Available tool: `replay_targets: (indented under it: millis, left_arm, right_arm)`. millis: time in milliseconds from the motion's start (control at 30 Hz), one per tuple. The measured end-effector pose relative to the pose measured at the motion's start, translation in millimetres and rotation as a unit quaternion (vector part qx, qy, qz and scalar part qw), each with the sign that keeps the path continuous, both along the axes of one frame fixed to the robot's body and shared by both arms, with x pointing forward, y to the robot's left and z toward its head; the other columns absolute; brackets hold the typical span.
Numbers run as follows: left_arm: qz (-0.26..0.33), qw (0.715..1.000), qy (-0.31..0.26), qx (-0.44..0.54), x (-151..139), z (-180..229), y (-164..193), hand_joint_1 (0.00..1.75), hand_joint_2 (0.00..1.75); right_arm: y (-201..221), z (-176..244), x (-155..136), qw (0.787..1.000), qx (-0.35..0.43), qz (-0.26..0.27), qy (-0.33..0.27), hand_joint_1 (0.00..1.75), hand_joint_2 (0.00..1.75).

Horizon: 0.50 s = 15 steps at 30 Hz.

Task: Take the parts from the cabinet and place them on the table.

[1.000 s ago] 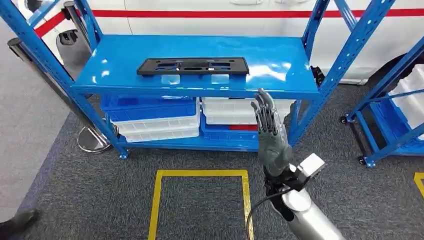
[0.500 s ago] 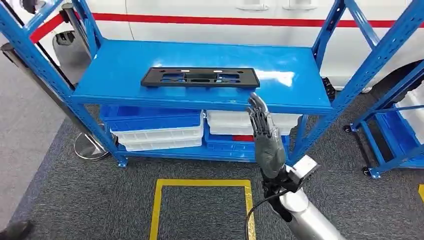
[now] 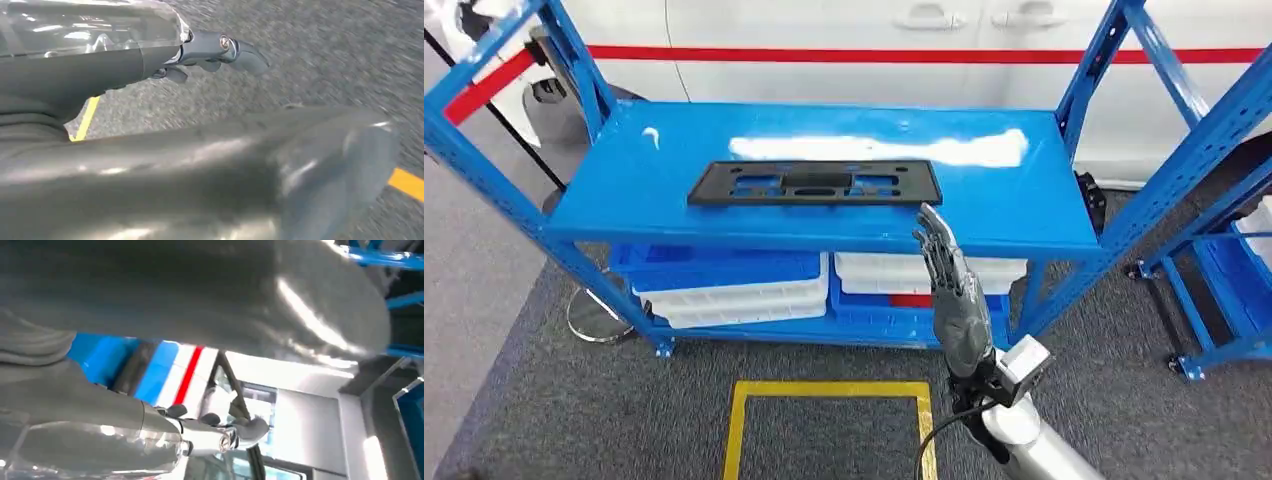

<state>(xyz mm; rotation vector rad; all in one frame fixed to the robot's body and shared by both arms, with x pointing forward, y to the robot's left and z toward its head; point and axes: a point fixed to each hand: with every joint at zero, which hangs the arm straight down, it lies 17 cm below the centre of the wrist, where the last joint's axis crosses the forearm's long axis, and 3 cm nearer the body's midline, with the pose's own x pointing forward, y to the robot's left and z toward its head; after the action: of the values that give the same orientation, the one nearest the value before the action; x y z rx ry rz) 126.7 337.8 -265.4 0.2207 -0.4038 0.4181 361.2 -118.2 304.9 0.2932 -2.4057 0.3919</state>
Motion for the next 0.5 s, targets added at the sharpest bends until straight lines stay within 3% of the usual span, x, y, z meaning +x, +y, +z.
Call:
replay_targets:
  millis: [300, 500]
  left_arm:
    - [-0.012, 1.0, 0.015, 0.001, -10, -3, -2, 0.0, 0.0]
    - [-0.019, 1.0, 0.009, 0.0, -7, -2, 0, 0.0, 0.0]
  right_arm:
    - [24, -20, -31, 1.0, -0.029, 0.012, 0.006, 0.0, 0.0]
    - [30, -19, -29, 0.999, -0.036, 0.021, 0.014, 0.0, 0.0]
